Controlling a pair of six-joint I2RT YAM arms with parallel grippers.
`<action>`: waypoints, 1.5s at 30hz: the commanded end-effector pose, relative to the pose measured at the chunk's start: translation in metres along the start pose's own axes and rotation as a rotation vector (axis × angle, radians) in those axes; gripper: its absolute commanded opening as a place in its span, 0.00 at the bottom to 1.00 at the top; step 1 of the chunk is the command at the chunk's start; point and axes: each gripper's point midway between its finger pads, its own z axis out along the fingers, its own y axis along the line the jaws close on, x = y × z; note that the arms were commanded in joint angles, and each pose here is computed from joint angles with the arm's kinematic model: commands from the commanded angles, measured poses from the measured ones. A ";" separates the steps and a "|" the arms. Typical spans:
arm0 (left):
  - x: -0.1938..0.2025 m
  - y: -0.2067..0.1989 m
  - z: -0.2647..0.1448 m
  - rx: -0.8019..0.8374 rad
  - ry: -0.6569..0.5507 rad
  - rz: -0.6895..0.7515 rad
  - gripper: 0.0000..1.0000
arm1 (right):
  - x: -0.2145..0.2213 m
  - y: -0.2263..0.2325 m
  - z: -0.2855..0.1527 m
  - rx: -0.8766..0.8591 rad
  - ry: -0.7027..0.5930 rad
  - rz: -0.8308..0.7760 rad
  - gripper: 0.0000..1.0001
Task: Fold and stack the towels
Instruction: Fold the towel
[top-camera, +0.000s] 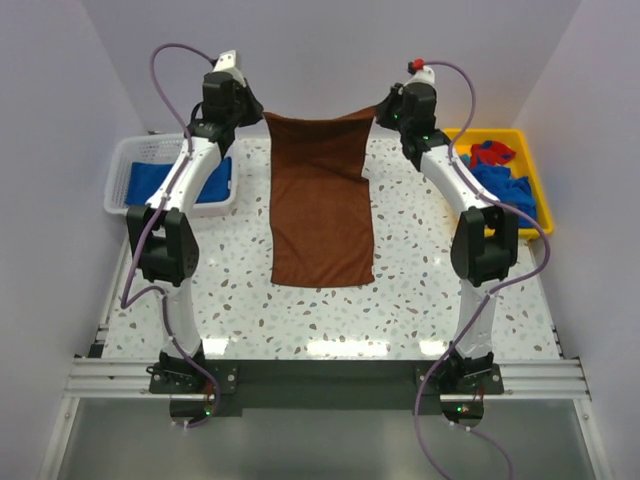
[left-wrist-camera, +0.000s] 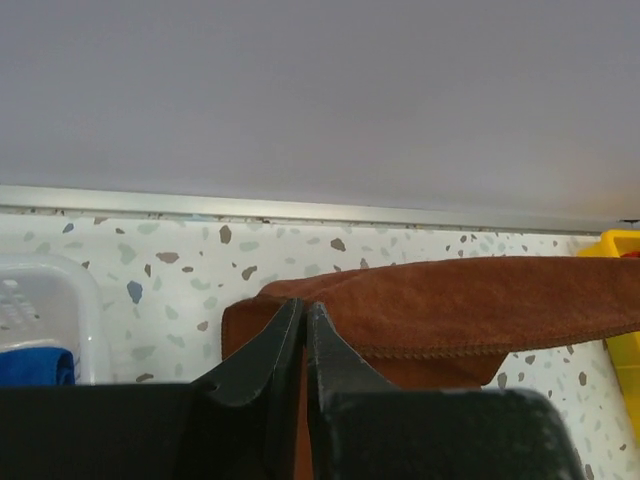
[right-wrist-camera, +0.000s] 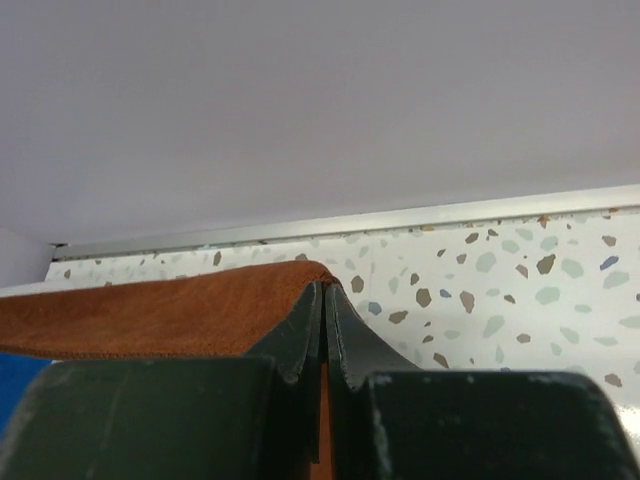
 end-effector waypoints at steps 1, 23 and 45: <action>-0.041 -0.021 -0.011 0.098 -0.121 0.041 0.11 | -0.065 0.019 -0.004 -0.046 -0.178 -0.046 0.00; 0.130 -0.039 -0.025 0.239 0.288 -0.189 0.61 | 0.063 -0.031 0.002 0.041 0.160 -0.004 0.00; 0.391 0.008 -0.239 -0.023 0.861 -0.116 0.54 | 0.180 -0.087 -0.102 0.250 0.535 0.059 0.00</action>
